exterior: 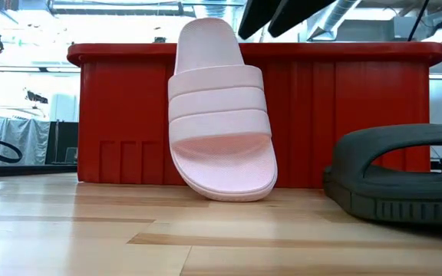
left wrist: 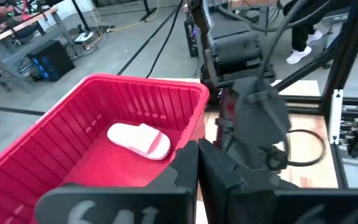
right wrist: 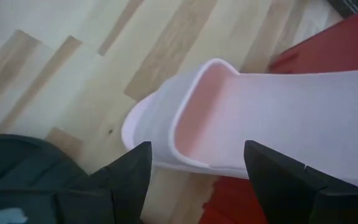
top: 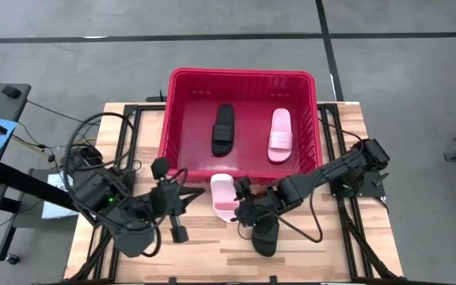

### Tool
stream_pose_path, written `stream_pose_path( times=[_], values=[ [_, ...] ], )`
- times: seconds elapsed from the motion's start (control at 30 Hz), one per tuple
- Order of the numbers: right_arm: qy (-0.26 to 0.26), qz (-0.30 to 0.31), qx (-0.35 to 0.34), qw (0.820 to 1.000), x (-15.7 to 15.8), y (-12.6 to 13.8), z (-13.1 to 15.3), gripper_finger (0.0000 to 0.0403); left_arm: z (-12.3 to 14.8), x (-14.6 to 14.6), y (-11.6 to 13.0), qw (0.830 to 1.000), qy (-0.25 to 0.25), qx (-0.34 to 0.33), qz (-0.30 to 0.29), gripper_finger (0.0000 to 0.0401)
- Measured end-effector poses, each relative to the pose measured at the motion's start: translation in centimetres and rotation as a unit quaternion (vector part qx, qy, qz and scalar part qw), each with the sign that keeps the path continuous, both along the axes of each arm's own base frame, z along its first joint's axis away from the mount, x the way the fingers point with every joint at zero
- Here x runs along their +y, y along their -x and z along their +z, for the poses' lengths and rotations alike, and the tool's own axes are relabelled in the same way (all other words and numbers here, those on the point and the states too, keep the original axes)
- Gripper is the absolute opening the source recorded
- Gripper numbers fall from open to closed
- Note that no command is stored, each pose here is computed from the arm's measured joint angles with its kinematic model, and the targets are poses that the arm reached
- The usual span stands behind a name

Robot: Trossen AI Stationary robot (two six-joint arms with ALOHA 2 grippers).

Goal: Pick and place slides into bin
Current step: Put the pink slide into the red container

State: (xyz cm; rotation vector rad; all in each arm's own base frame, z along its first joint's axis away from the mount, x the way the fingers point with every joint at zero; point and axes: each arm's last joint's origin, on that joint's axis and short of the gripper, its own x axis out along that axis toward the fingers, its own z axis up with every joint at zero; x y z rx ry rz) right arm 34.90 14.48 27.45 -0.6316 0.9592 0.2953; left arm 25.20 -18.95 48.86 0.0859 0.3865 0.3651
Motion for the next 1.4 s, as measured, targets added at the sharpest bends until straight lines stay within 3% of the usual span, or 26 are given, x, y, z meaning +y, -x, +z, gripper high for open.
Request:
stream_pose_path(
  times=[0.37, 0.47, 0.7, 0.83, 0.97, 1.1, 1.13, 1.4],
  values=[
    [-0.024, 0.005, 0.006, 1.0, -0.8, -0.4, 0.0, 0.0249, 0.3, 0.3, 0.7, 1.0, -0.003, 0.003, -0.003, 0.0],
    [-0.037, 0.013, 0.013, 0.999, -0.3, -1.4, -1.4, 0.0249, 0.3, 0.3, 0.7, 1.0, -0.002, 0.003, -0.003, 0.0],
    [-0.005, 0.029, 0.082, 0.996, 1.0, -2.3, -6.1, 0.0249, 0.3, 0.3, 0.6, 1.0, -0.002, 0.002, -0.003, 0.0],
    [-0.002, 0.018, 0.088, 0.996, 0.8, -2.7, -6.8, 0.024, 0.3, 0.3, 0.6, 1.0, -0.001, 0.001, -0.003, 0.0],
    [-0.006, -0.011, 0.076, 0.997, 0.3, -3.2, -6.9, 0.0177, 0.3, 0.3, 0.6, 1.0, 0.002, -0.001, -0.003, 0.0],
    [-0.002, -0.032, 0.063, 0.997, -0.2, -3.5, -5.5, 0.004, 0.3, 0.3, 0.6, 1.0, 0.002, -0.001, -0.003, 0.0],
    [0.002, -0.033, 0.068, 0.997, -0.3, -3.5, -5.2, 0.0021, 0.3, 0.3, 0.6, 1.0, 0.002, 0.0, -0.003, 0.0],
    [0.004, -0.035, 0.063, 0.997, 0.1, -3.5, -0.5, 0.0005, 0.3, 0.3, 0.6, 1.0, 0.002, 0.0, -0.003, 0.0]
  ],
)
